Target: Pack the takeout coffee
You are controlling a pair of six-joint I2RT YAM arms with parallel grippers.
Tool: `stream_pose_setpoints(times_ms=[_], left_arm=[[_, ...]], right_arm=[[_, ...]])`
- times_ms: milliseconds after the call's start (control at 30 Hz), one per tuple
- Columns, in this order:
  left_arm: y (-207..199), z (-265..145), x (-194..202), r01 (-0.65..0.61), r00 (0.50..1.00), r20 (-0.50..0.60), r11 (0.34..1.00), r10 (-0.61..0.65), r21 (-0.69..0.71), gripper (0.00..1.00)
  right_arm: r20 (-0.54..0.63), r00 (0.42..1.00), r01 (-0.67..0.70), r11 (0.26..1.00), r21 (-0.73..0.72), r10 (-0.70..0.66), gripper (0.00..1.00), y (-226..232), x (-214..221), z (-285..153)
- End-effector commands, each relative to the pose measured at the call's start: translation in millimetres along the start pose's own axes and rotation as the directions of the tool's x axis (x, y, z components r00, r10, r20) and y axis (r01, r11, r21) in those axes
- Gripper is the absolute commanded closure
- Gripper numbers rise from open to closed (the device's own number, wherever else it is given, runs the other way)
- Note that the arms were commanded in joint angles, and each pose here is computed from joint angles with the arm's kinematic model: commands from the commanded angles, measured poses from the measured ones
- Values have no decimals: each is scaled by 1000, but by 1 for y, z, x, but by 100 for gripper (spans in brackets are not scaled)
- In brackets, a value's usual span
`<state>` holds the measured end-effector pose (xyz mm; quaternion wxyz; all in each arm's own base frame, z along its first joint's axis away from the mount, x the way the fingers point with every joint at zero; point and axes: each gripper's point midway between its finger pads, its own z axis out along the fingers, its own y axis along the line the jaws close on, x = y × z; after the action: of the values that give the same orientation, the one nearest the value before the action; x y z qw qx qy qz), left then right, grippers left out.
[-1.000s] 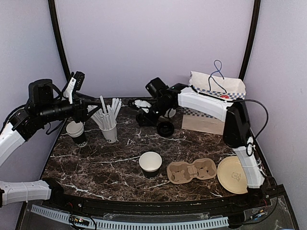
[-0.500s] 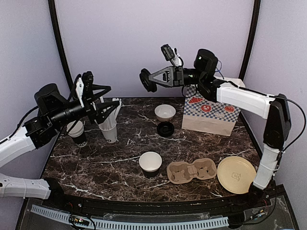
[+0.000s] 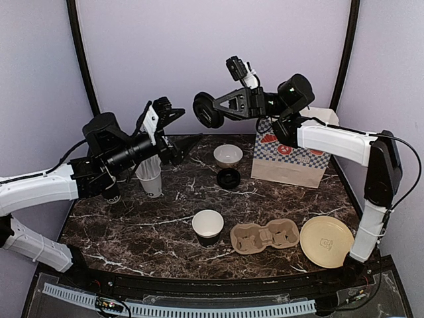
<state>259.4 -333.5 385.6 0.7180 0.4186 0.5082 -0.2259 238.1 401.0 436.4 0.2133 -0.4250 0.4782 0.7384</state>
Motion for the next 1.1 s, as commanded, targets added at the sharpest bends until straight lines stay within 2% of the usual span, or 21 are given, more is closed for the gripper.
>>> stream_pose_setpoints(times_ms=[0, 567, 767, 1067], left_arm=[[14, 5, -38, -48, 991, 120, 996, 57, -75, 15], [2, 20, -57, -36, 973, 224, 996, 55, -88, 19], [3, 28, -55, -22, 974, 221, 995, 43, -96, 20], [17, 29, -57, 3, 977, 210, 980, 40, -198, 23]], right_arm=[[-4, 998, 67, 997, -41, -67, 85, 29, -5, 4], [16, 999, 51, 997, -52, -50, 85, 32, -8, 7], [18, 999, 41, 998, -56, -40, 85, 32, -6, 9], [19, 999, 35, 998, -58, -34, 84, 32, -4, 10]])
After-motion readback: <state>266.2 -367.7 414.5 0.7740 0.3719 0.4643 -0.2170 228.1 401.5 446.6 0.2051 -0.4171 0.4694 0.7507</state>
